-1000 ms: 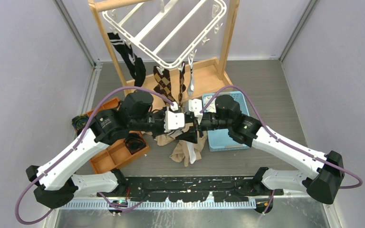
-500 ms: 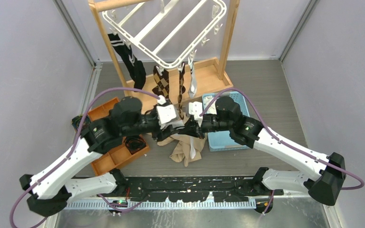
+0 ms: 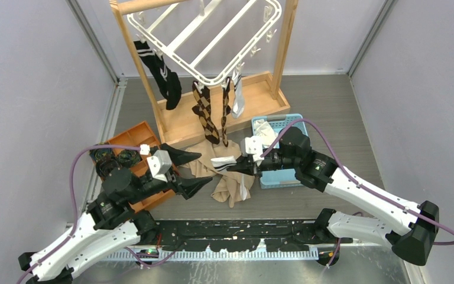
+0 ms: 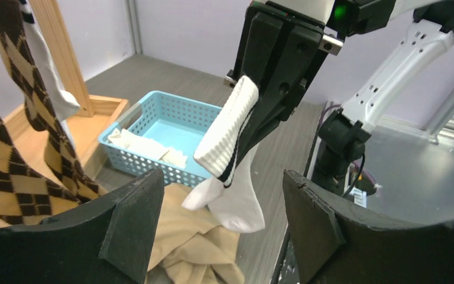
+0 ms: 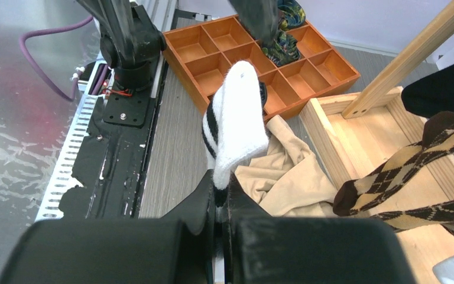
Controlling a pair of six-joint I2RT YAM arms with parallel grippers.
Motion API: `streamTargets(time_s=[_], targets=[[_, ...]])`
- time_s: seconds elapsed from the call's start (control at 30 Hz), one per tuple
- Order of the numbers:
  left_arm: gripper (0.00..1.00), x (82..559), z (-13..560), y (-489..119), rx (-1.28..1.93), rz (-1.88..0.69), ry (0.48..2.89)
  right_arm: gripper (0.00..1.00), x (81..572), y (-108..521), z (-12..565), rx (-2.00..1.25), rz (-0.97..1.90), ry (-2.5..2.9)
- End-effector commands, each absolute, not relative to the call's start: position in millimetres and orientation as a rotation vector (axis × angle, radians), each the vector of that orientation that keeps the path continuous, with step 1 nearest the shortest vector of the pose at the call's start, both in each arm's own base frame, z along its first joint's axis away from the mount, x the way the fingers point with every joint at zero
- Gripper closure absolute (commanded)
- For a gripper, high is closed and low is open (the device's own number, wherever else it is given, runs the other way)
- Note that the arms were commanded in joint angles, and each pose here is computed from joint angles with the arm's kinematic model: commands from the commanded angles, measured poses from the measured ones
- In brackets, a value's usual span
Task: Clip the socks to the hanger
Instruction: Pick up the sock from the bin.
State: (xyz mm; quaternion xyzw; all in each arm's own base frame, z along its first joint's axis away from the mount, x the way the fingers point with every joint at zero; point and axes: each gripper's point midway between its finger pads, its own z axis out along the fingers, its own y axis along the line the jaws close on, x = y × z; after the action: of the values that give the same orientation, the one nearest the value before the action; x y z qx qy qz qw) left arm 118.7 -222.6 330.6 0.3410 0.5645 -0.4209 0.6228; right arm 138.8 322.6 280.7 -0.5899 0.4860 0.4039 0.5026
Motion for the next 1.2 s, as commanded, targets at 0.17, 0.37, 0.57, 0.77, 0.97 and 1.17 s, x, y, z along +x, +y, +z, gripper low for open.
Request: streamTargets(time_s=[0.17, 0.37, 0.57, 0.77, 0.97, 1.17], targets=[[0.42, 118, 357, -235, 0.629, -1.128, 1.103, 0.99, 133, 329, 318, -1.378, 0.998, 1.005], [0.51, 125, 361, -245, 0.623, -1.133, 1.074, 0.99, 134, 329, 318, -1.360, 1.012, 1.020], [0.55, 129, 361, -251, 0.622, -1.143, 1.059, 0.99, 135, 330, 320, -1.343, 1.011, 1.019], [0.60, 130, 359, -256, 0.633, -1.149, 1.066, 0.99, 137, 331, 323, -1.336, 1.006, 1.012], [0.71, 134, 353, -254, 0.614, -1.134, 1.082, 0.99, 139, 329, 325, -1.326, 0.985, 1.006], [0.80, 136, 354, -251, 0.594, -1.125, 1.090, 0.99, 139, 327, 324, -1.318, 0.979, 1.011]])
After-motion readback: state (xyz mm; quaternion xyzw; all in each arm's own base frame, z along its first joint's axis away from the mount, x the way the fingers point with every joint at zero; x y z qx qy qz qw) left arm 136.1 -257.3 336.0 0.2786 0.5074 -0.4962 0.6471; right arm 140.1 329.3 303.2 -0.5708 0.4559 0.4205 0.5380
